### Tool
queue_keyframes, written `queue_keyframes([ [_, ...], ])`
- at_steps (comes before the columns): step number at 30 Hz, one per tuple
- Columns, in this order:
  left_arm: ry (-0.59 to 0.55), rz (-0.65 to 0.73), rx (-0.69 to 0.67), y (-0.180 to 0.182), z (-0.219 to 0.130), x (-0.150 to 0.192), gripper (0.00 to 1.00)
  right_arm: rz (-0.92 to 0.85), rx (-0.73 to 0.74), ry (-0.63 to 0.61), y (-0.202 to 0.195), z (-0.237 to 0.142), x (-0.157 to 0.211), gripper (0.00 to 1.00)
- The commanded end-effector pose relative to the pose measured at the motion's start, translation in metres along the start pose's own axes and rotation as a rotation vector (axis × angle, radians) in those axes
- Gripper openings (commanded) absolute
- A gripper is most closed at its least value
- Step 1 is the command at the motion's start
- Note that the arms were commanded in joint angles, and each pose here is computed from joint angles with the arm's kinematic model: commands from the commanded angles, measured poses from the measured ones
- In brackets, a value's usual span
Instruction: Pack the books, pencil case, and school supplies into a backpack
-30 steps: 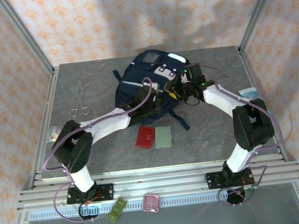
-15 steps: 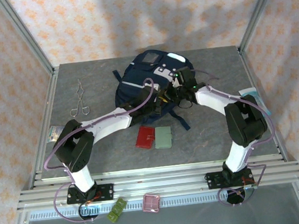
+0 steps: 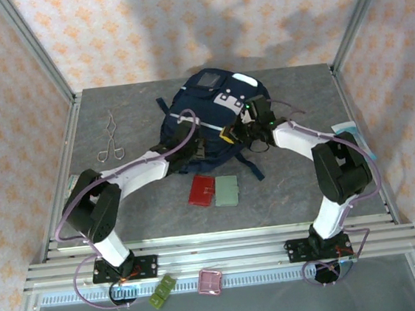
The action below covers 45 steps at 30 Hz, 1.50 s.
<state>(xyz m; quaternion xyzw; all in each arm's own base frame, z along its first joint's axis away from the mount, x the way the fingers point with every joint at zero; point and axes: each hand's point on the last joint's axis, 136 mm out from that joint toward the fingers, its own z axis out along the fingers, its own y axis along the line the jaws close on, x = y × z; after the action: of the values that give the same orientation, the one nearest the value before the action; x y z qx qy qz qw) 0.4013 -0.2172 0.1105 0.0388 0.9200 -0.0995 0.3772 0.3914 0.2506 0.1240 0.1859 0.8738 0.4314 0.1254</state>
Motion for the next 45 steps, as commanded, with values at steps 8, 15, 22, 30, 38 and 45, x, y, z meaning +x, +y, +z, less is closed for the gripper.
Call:
queue_keyframes([
  [8,-0.04,-0.092,-0.147,0.063,-0.006,-0.019,0.0,-0.033,-0.023,-0.142,0.008,-0.027,-0.037,0.0],
  [15,-0.038,-0.082,-0.068,0.047,-0.029,-0.01,0.0,-0.054,0.023,-0.229,0.012,-0.036,-0.083,0.0],
  [22,-0.054,-0.021,0.083,-0.012,-0.05,-0.008,0.0,-0.04,0.051,-0.281,0.012,-0.031,-0.122,0.0],
  [30,-0.054,-0.015,0.167,-0.062,-0.027,-0.016,0.0,-0.026,0.047,-0.266,0.019,-0.024,-0.134,0.24],
  [38,-0.047,-0.001,0.17,-0.069,-0.016,-0.019,0.0,-0.026,-0.01,-0.179,0.021,-0.03,-0.083,0.39],
  [45,-0.026,0.006,0.171,-0.07,-0.012,-0.014,0.0,-0.033,-0.03,-0.121,0.026,-0.016,-0.054,0.38],
])
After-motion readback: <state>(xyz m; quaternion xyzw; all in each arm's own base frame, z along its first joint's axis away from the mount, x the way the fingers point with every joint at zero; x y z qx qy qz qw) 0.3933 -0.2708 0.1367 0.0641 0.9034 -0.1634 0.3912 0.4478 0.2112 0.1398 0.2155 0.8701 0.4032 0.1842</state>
